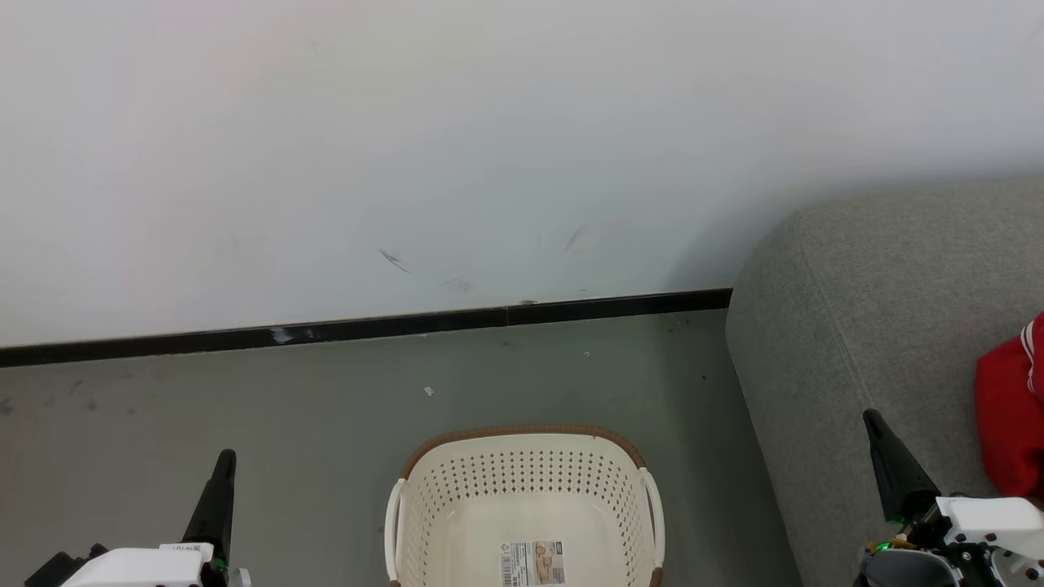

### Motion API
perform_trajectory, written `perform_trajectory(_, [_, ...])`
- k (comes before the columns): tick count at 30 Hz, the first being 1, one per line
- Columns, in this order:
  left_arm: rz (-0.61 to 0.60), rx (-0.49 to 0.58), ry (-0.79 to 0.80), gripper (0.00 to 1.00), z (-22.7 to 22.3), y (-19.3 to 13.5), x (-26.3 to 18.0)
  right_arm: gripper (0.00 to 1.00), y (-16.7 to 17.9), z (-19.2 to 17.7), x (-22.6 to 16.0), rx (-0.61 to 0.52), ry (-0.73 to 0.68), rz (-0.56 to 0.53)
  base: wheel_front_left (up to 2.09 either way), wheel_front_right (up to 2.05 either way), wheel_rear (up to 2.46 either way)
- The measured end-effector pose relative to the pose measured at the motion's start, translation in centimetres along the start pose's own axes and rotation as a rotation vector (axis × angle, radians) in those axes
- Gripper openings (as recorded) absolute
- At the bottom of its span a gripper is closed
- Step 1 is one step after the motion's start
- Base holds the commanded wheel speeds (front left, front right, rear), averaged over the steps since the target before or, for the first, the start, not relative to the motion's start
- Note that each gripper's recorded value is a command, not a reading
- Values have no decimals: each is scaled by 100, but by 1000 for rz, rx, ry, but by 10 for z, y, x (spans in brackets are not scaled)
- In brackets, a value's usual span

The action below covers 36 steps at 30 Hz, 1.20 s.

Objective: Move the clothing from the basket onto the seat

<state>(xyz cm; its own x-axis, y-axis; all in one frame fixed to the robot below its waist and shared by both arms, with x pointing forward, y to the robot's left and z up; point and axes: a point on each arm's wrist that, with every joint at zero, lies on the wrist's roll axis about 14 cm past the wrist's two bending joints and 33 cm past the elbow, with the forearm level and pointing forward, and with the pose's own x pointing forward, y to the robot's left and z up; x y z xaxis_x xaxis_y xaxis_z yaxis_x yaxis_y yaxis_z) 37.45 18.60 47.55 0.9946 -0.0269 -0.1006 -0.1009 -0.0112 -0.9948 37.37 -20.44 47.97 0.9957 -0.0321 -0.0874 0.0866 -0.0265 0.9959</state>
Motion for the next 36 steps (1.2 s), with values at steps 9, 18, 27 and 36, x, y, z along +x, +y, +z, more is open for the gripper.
perform_trajectory(9, [0,0,0,0,0,0,0,0,0,1,0,2,-4,0,0,0,0])
perform_trajectory(18, [0,0,0,0,0,0,0,0,0,2,0,1,-5,0,0,0,0])
perform_trajectory(27, [0,0,0,0,0,0,0,0,0,2,0,2,-6,1,0,0,0])
perform_trajectory(36, [0,0,-1,0,0,0,0,0,0,2,0,2,-7,1,0,0,0])
